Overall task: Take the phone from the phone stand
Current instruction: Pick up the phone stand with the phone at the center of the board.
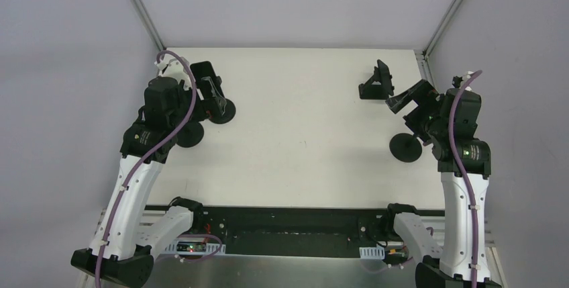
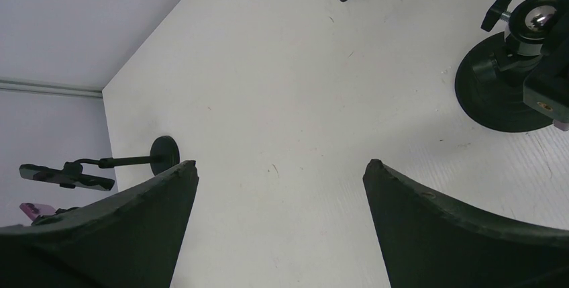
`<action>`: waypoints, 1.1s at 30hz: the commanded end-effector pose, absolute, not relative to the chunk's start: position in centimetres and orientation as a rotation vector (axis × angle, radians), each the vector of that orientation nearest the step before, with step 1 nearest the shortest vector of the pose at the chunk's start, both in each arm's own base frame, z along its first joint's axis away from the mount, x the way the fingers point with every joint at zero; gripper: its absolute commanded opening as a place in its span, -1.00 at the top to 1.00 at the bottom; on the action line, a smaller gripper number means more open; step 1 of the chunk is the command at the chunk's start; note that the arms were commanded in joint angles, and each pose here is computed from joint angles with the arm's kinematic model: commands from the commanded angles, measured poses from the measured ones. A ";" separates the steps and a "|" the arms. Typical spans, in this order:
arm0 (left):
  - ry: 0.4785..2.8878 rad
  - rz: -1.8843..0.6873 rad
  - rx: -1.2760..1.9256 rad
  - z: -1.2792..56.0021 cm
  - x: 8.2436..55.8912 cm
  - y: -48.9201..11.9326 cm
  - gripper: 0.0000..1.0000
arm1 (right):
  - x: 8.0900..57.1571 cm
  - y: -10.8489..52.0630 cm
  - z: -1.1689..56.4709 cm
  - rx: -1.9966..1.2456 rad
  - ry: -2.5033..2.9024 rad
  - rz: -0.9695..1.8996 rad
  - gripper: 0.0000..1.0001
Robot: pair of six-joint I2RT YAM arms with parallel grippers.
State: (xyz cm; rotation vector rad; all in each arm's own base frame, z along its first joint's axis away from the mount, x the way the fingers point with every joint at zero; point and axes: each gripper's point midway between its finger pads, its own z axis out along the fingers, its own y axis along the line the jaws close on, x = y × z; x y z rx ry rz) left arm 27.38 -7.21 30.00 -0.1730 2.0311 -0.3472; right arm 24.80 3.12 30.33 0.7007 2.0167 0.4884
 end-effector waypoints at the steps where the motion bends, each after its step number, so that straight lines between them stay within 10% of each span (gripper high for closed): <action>1: 2.015 -0.298 -0.244 30.1 27.5 -6.0 -0.99 | 25.0 3.1 31.6 0.710 1.981 0.508 -0.98; 33: 1.844 -0.435 -0.872 33.4 30.9 8.9 -0.99 | 24.9 5.7 30.4 0.748 2.092 0.680 -0.98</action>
